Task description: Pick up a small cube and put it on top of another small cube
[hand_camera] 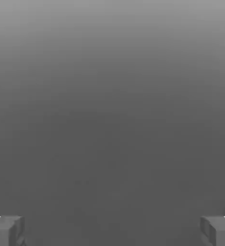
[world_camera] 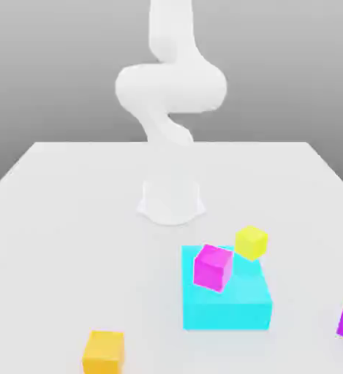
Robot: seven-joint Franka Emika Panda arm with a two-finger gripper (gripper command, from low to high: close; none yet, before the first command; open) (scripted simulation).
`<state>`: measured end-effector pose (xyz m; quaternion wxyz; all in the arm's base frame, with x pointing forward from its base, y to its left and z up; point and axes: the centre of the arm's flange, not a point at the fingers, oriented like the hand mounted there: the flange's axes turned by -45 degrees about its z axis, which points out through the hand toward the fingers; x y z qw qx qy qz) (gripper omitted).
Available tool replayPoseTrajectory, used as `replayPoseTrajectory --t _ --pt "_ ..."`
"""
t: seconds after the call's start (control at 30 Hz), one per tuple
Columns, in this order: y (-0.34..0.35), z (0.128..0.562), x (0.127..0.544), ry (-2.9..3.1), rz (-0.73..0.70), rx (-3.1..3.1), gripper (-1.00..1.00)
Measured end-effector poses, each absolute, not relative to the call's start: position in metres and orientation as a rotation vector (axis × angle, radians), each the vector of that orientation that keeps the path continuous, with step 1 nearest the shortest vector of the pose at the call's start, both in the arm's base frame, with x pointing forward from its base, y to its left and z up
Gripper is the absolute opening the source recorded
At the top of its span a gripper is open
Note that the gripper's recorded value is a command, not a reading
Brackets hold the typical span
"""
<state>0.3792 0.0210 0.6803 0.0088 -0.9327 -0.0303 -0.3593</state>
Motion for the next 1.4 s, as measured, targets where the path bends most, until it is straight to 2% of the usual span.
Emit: replayPoseTrajectory --t 0.23,0.47,0.73,0.9,1.07,1.1,1.3,1.4 --pt "0.097 0.579 0.45 -0.431 -0.842 -2.953 0.0" --pt "0.183 0.463 0.478 -0.767 -0.568 -2.946 0.0" --pt "0.281 0.318 0.455 -1.168 -0.254 -2.873 0.0" --pt "0.32 0.226 0.42 -1.386 -0.058 -2.811 0.0" --pt "0.33 0.15 0.407 -1.451 -0.002 -2.786 0.0" --pt "0.33 0.139 0.407 -1.452 -0.001 -2.785 -1.0" --pt "0.33 0.134 0.406 -1.453 0.0 -2.785 -1.0" --pt "0.331 0.16 0.407 -1.453 0.0 -2.786 -1.0"
